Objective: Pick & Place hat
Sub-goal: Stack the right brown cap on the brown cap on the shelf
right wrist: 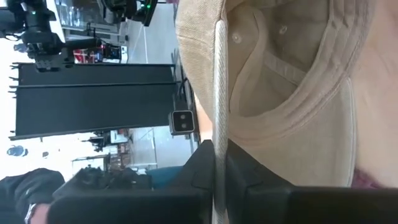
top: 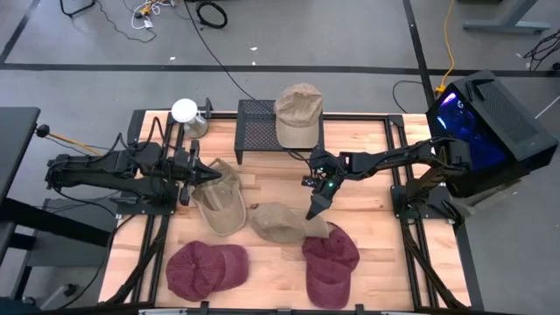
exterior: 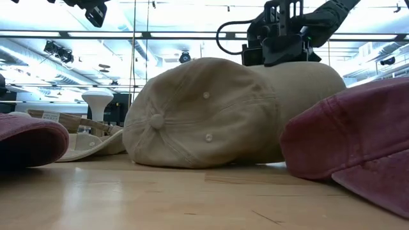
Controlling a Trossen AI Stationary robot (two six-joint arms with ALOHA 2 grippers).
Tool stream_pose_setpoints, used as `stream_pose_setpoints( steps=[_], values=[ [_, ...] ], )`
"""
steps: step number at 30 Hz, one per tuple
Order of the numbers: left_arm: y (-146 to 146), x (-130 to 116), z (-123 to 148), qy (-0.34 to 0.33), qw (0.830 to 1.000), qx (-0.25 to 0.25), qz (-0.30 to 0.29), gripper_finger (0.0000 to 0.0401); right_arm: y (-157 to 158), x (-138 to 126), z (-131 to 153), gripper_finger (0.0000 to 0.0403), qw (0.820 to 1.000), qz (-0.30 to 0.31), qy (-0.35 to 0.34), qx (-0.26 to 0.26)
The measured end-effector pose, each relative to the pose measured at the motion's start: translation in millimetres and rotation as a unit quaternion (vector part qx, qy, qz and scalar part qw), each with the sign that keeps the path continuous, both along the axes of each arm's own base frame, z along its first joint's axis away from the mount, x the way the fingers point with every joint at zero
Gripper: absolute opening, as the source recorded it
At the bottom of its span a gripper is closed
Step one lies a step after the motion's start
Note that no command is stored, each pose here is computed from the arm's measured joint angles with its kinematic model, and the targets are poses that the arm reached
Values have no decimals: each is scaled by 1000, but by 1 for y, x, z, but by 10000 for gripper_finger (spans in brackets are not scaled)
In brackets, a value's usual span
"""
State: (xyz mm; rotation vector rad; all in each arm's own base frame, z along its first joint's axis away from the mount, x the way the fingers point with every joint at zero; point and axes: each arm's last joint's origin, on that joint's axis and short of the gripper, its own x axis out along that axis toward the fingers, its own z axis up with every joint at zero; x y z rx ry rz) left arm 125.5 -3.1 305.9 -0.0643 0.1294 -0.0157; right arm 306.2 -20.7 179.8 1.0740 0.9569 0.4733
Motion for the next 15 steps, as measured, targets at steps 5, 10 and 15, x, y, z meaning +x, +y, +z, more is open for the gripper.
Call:
stream_pose_setpoints(
  steps=[5,10,15],
  values=[
    [0,0,0,-1,1000,0,0,14,-1,1,0,42,1000,-14,-3,-15],
    [0,0,0,0,1000,0,0,14,-2,1,-1,98,999,-28,-2,-30],
    [0,0,0,-1,1000,0,0,14,-6,2,-2,169,998,-44,-7,-54]
  ],
)
